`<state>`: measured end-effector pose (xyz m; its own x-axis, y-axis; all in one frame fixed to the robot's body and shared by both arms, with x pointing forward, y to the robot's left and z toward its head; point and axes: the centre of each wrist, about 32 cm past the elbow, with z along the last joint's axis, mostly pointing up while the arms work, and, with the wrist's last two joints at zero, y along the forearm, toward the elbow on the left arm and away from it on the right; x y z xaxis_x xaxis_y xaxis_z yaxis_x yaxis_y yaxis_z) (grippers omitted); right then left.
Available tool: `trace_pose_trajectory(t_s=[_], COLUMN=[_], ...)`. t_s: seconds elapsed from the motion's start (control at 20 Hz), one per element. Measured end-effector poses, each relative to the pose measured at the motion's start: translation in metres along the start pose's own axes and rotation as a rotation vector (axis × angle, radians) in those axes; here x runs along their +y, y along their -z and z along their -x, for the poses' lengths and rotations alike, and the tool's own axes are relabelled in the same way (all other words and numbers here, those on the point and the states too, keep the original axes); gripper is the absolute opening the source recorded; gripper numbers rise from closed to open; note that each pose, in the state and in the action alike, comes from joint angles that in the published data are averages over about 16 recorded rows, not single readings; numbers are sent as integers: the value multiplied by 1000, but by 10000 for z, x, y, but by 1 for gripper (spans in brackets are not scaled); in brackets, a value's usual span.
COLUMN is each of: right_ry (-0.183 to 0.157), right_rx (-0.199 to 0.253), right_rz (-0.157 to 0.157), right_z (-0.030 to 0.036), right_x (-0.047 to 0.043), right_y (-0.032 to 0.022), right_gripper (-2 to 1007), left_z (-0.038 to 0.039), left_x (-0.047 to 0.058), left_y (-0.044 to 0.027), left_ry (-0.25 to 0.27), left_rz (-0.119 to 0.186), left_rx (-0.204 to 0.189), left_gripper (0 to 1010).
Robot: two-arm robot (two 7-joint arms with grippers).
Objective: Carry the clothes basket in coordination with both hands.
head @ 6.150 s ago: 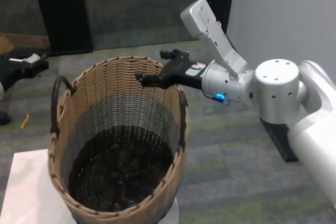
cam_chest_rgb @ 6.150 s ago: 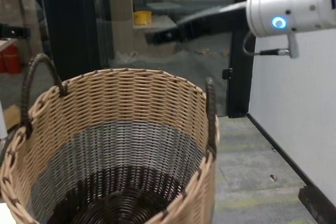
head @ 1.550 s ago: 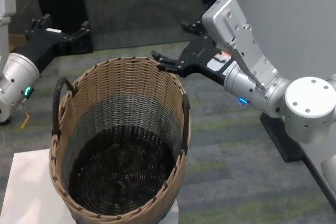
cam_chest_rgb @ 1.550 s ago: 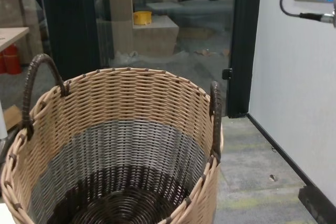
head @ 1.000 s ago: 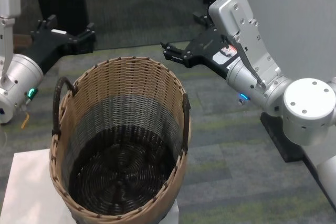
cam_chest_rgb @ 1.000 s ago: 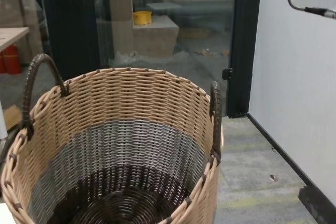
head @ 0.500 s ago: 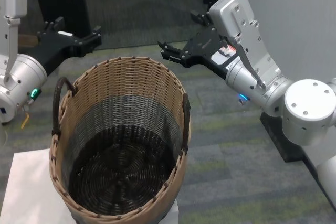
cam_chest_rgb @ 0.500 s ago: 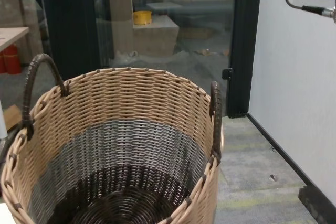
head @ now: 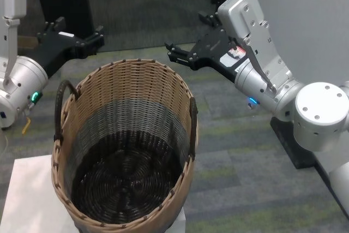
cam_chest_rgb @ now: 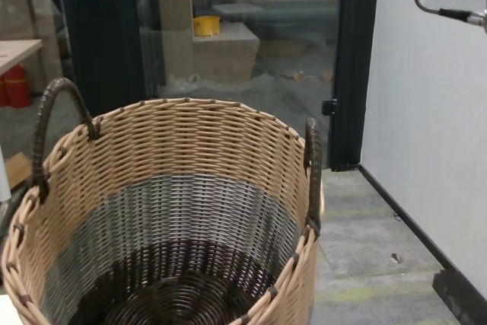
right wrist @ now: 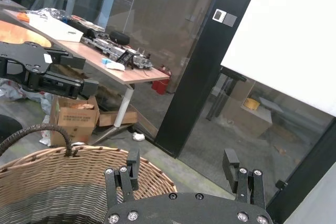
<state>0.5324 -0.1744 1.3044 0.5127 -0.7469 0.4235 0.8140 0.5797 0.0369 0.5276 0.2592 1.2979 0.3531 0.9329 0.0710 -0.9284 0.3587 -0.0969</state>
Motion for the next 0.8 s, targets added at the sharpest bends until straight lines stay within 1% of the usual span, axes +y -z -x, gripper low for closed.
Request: trace_pose_trajectory(t_s=[0.8], right_ry=[2], right_rx=[-1], right_rz=[3], right_z=[-1], right_x=[0], right_y=[-2], right_gripper=[1005], left_z=[0], left_x=[3], left_y=[2], left_ry=[-5], left_rz=[3], left_rx=[1], left_gripper=[1000])
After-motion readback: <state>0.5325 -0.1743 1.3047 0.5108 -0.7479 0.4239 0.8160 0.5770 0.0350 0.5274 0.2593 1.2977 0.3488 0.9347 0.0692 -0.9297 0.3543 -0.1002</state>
